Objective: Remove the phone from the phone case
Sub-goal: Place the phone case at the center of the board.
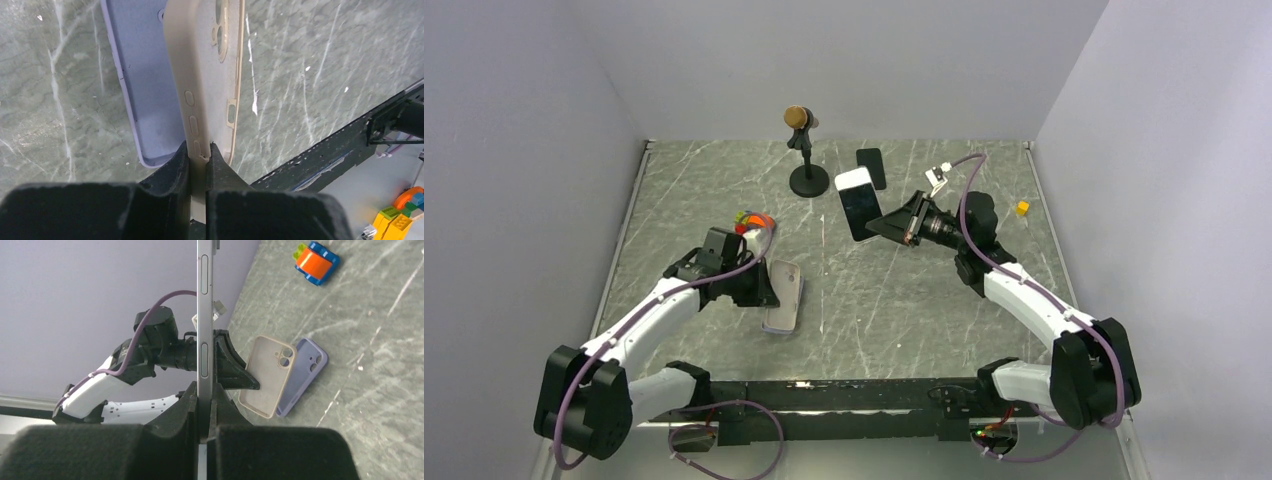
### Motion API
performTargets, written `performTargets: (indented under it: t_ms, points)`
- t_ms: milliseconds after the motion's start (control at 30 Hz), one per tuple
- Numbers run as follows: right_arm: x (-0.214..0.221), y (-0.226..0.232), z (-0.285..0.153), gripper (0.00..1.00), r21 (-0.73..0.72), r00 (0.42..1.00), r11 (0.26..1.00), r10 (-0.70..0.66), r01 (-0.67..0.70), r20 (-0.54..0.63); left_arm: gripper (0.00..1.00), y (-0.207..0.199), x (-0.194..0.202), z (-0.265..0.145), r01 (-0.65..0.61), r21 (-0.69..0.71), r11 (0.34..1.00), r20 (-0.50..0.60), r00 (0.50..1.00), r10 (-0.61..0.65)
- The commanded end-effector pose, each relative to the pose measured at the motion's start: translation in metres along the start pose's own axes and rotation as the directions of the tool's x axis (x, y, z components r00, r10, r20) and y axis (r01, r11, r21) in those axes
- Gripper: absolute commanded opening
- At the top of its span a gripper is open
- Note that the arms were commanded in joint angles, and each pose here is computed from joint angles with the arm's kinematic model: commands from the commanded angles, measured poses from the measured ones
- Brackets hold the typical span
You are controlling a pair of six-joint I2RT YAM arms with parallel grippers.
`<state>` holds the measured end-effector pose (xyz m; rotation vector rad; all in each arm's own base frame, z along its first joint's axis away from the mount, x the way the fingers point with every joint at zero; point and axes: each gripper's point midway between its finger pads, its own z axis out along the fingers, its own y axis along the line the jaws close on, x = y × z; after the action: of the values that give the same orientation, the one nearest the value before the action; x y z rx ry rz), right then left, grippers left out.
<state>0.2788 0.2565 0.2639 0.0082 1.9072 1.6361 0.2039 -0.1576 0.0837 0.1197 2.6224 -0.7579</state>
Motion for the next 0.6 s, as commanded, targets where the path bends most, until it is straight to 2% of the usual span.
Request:
performTargets:
  t_ms: [0,500,567]
  points:
    - [-0.003,0.013,-0.009,0.00,-0.042,0.998,0.997,-0.066,0.067,0.022,0.00,0.003,-0.001,0.008,-0.045,0.011,0.999,0.014,0.999,0.045]
    - [-0.011,-0.016,-0.003,0.00,0.009,0.999,0.999,-0.031,0.031,0.018,0.00,0.023,0.004,0.026,0.001,-0.070,0.998,-0.016,1.000,-0.002]
    - [-0.013,-0.026,-0.001,0.00,0.035,1.000,0.999,-0.017,0.017,0.011,0.11,0.025,0.004,0.026,0.002,-0.084,0.996,-0.028,1.000,-0.004]
